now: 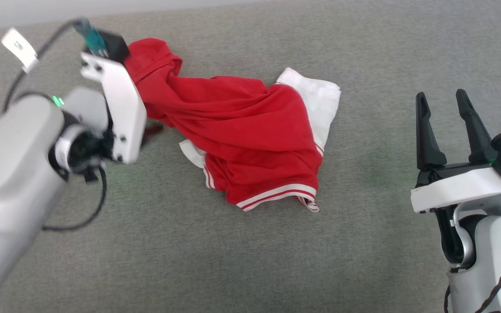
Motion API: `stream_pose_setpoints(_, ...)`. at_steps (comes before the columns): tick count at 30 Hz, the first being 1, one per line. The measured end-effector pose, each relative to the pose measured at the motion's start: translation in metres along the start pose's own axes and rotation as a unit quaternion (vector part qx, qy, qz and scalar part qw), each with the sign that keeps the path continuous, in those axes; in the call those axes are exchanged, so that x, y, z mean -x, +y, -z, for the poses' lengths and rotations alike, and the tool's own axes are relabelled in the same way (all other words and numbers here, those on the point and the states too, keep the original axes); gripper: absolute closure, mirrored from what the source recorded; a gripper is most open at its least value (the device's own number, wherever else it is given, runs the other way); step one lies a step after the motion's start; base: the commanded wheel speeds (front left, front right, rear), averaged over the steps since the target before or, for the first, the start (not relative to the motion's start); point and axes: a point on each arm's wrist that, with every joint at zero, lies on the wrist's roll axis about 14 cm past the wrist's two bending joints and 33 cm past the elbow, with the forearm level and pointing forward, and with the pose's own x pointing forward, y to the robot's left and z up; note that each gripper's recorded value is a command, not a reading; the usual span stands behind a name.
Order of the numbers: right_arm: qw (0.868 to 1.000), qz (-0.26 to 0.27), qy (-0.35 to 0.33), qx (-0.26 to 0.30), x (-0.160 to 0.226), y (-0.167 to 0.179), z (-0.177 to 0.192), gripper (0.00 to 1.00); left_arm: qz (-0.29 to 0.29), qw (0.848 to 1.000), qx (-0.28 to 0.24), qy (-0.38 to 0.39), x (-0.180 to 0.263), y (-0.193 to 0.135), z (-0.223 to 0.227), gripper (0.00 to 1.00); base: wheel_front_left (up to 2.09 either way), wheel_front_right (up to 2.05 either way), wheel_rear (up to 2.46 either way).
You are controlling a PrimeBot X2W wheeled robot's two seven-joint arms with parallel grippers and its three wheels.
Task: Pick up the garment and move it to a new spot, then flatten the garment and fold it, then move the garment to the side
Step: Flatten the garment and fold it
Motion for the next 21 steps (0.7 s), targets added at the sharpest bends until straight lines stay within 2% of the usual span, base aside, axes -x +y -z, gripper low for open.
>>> stream_pose_setpoints(7,1.0,0.016,-0.006,0.0,0.008,-0.013,-0.007,0.0,0.036,0.999,0.0,0.039,-0.012,-0.032,0.023,0.0,0.0,0.0,0.0)
stream_pose_setpoints(21,0.999,0.045,0.007,0.006,0.024,-0.034,0.001,0.0,0.073,0.995,0.013,0.068,-0.04,-0.055,0.029,0.0,0.0,0.0,0.0)
